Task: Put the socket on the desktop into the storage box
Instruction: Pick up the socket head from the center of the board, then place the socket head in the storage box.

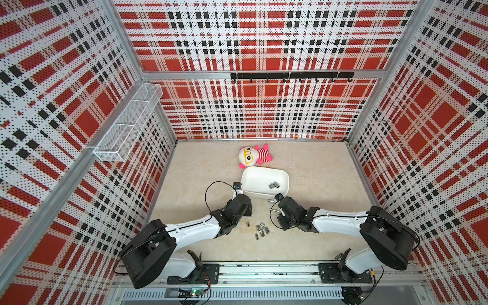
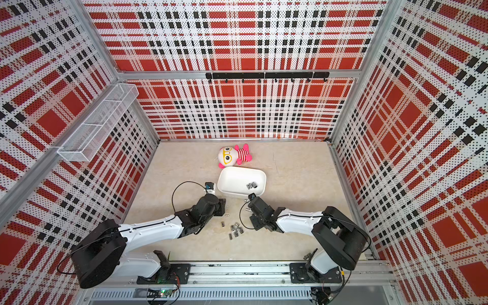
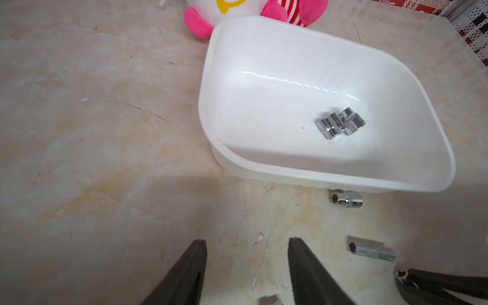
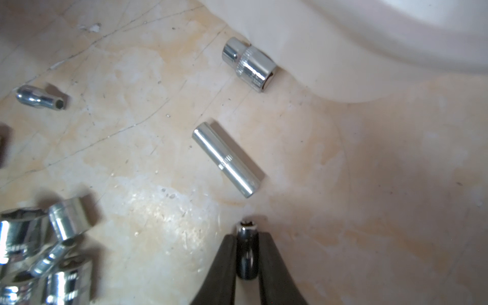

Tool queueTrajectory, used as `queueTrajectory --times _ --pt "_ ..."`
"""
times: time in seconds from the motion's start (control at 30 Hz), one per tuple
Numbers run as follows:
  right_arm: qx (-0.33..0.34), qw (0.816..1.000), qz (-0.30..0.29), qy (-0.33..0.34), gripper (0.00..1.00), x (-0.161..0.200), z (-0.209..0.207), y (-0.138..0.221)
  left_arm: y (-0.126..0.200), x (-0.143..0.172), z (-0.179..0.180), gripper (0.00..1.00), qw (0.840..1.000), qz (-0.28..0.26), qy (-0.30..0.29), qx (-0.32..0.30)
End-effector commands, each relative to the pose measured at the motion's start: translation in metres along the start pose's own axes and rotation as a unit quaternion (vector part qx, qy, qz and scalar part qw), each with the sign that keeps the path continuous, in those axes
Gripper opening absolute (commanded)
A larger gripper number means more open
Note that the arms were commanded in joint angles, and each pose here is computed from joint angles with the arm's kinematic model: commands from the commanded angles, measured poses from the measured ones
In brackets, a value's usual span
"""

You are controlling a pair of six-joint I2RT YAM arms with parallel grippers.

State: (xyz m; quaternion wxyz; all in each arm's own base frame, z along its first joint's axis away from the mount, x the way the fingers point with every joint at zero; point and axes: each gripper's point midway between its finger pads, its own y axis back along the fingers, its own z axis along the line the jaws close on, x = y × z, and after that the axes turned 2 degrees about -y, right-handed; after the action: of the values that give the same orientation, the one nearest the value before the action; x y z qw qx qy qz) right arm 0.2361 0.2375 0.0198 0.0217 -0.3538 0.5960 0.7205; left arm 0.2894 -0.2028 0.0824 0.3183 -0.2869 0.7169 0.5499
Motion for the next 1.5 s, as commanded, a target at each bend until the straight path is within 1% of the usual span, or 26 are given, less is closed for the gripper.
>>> queueTrajectory --times 0.0,0.1,0.17,0.33,0.53,0.63,0.7,0.8,0.87,0.97,1.03,1.13,1.47 --pt "0.010 1.000 0.001 0.000 0.16 0.002 -0.002 0.005 0.000 -0.005 -0.006 0.55 1.000 -0.006 -0.002 0.007" --pt "0.013 1.000 -0.012 -0.005 0.14 -0.001 -0.004 0.013 0.000 -0.005 -0.005 0.55 1.000 -0.006 -0.001 0.005" --pt "0.035 0.999 -0.027 -0.007 0.13 -0.006 -0.012 0.019 0.000 -0.006 -0.004 0.55 1.000 -0.008 -0.001 0.002" --pt "0.041 0.997 -0.069 -0.011 0.12 -0.026 -0.017 0.046 0.002 -0.007 -0.002 0.55 1.000 -0.012 -0.001 0.000" --pt "0.047 0.989 -0.136 -0.017 0.13 -0.077 -0.017 0.090 0.003 -0.009 -0.003 0.55 1.000 -0.013 0.002 0.002" --pt "0.045 0.988 -0.148 -0.018 0.13 -0.103 -0.014 0.095 0.003 -0.009 -0.003 0.55 1.000 -0.013 0.002 0.003" --pt "0.034 0.988 -0.147 -0.023 0.13 -0.123 -0.011 0.090 0.004 -0.010 -0.004 0.55 1.000 -0.014 0.004 0.005" --pt "0.025 0.990 -0.134 -0.036 0.14 -0.152 -0.014 0.074 0.005 -0.010 -0.004 0.55 1.000 -0.016 0.004 0.006" --pt "0.032 0.991 -0.122 -0.041 0.14 -0.169 -0.020 0.058 0.007 -0.012 -0.004 0.55 1.000 -0.018 0.005 0.008" --pt "0.046 0.993 -0.097 -0.047 0.14 -0.185 -0.029 0.031 0.009 -0.013 -0.005 0.56 1.000 -0.020 0.007 0.012" --pt "0.052 0.994 -0.079 -0.046 0.14 -0.189 -0.030 0.014 0.009 -0.014 -0.005 0.56 1.000 -0.021 0.007 0.013" --pt "0.038 0.996 -0.064 -0.046 0.15 -0.189 -0.023 -0.002 0.011 -0.014 -0.006 0.56 1.000 -0.022 0.008 0.015" --pt "0.042 0.997 -0.038 -0.047 0.22 -0.175 -0.024 -0.028 0.009 -0.012 -0.008 0.56 1.000 -0.018 0.006 0.016"
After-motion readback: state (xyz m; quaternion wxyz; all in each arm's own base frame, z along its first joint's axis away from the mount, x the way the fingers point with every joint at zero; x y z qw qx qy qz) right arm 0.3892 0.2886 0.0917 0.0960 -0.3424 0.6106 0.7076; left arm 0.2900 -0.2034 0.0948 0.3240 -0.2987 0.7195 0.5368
